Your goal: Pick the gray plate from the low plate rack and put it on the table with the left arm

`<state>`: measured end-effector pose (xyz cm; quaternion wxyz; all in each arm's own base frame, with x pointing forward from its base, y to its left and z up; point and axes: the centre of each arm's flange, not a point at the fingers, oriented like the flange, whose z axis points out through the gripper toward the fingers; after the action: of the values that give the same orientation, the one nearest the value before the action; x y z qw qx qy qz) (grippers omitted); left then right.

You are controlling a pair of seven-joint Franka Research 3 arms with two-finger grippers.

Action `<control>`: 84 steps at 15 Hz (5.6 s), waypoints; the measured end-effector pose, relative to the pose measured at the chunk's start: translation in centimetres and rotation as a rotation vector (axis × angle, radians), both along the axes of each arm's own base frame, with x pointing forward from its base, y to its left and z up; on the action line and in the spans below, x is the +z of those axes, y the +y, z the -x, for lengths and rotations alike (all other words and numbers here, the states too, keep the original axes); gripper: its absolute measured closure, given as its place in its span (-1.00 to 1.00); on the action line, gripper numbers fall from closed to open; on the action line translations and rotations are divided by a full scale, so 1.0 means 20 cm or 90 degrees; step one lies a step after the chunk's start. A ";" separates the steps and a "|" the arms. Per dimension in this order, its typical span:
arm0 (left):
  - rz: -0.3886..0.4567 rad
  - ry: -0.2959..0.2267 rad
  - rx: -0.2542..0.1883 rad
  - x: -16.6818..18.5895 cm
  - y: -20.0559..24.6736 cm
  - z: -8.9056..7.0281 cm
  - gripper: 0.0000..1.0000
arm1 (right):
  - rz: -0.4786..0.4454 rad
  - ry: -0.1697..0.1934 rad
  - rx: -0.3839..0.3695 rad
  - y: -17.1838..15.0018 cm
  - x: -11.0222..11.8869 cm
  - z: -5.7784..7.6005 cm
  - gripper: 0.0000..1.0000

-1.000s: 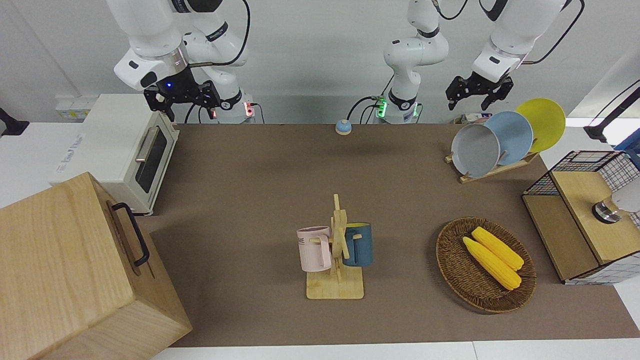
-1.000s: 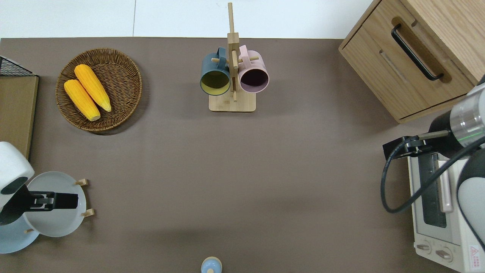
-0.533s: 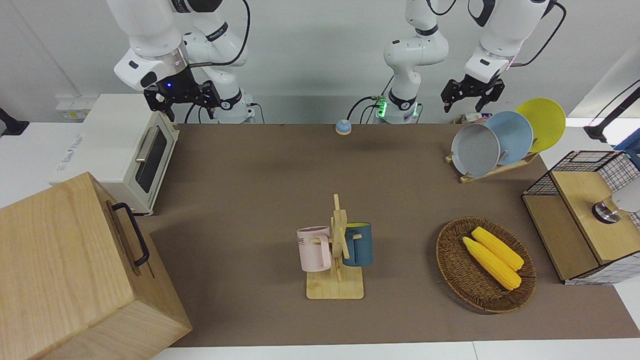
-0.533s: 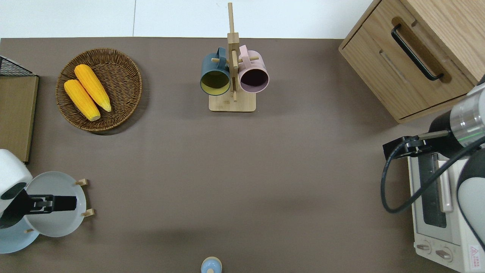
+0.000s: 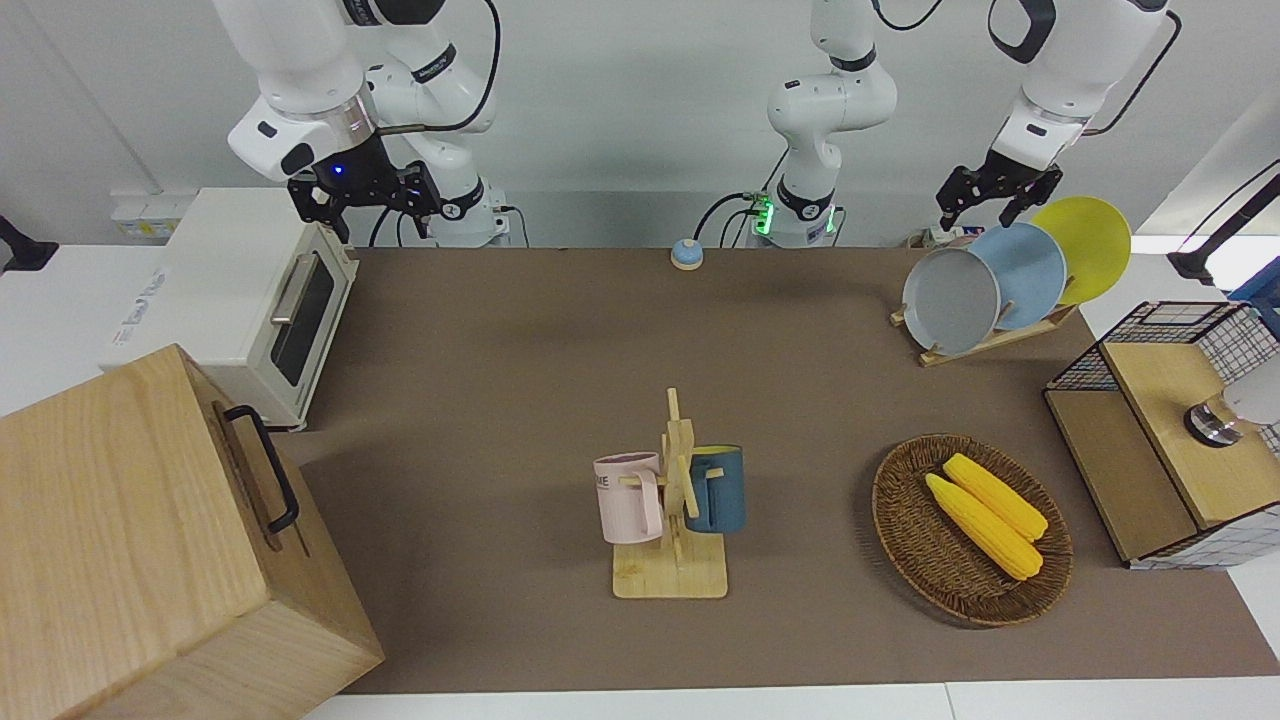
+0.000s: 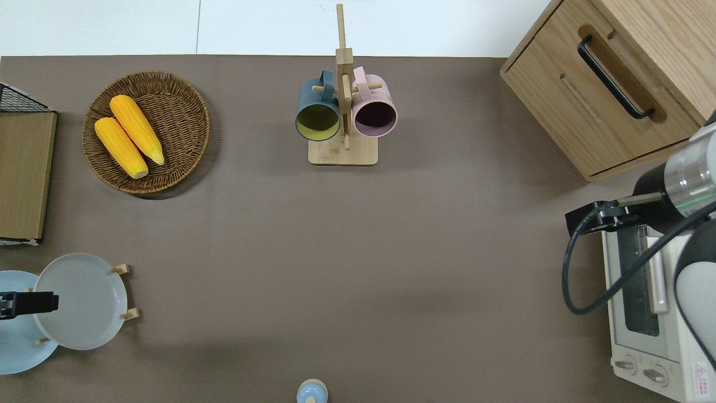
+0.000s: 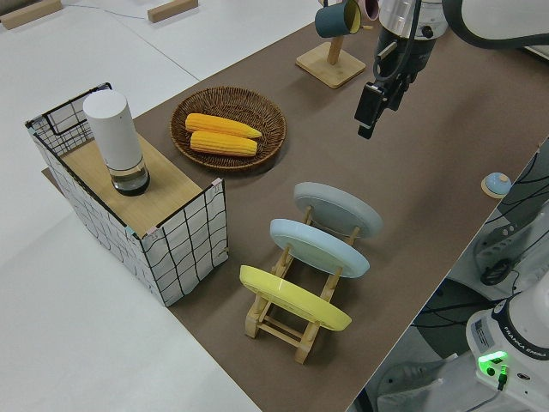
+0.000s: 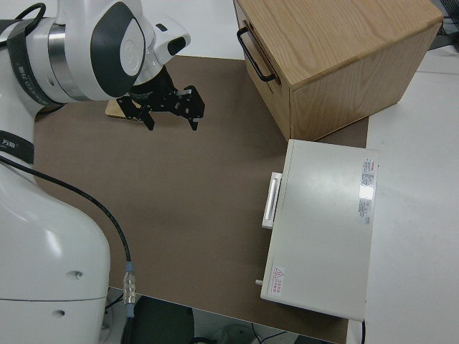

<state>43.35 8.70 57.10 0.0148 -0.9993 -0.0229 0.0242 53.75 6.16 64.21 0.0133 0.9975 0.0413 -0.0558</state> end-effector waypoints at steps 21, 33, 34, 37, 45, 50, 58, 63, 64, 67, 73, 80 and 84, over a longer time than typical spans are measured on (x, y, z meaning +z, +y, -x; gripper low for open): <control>-0.138 0.001 0.099 -0.52 0.18 0.02 -0.97 | 0.000 0.000 0.000 0.00 0.00 0.00 -0.97; -0.162 0.039 0.105 -0.68 0.20 -0.02 0.03 | 0.000 0.000 0.000 0.00 0.00 0.00 -0.97; -0.162 0.038 0.103 -0.68 0.19 -0.02 0.25 | 0.000 0.000 0.000 0.00 0.00 0.00 -0.97; -0.164 0.033 0.095 -0.66 0.13 -0.04 0.64 | 0.000 0.000 0.000 0.00 0.00 0.00 -0.97; -0.171 0.038 0.098 -0.45 0.14 -0.07 0.69 | 0.000 0.000 0.000 0.00 0.00 0.00 -0.97; -0.137 0.049 0.094 -0.20 0.15 -0.08 0.70 | 0.000 0.000 0.000 0.00 0.00 0.00 -0.97; -0.027 0.036 0.097 -0.12 0.03 -0.11 0.70 | 0.000 0.000 0.000 0.00 0.00 0.00 -0.97; 0.070 0.045 0.071 -0.18 -0.20 -0.15 0.72 | 0.000 0.000 0.000 0.00 0.00 0.00 -0.97; 0.086 0.048 0.066 -0.19 -0.25 -0.16 0.72 | 0.000 0.000 0.000 0.00 0.00 0.00 -0.97; 0.140 0.053 0.052 -0.22 -0.37 -0.17 0.72 | 0.000 0.000 0.000 0.00 0.00 0.00 -0.97; 0.246 0.039 -0.013 -0.39 -0.43 -0.17 0.72 | 0.000 0.000 0.000 0.00 0.00 0.00 -0.97; 0.297 0.032 -0.069 -0.75 -0.43 -0.16 0.72 | 0.000 0.000 0.000 0.00 0.00 0.00 -0.97; 0.320 0.036 -0.076 -0.86 -0.43 -0.12 0.72 | 0.000 0.000 0.000 0.00 0.00 0.00 -0.97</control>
<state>45.83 0.00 39.97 -0.2317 -0.9702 0.0436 0.0563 53.75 6.16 64.21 0.0133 0.9975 0.0413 -0.0558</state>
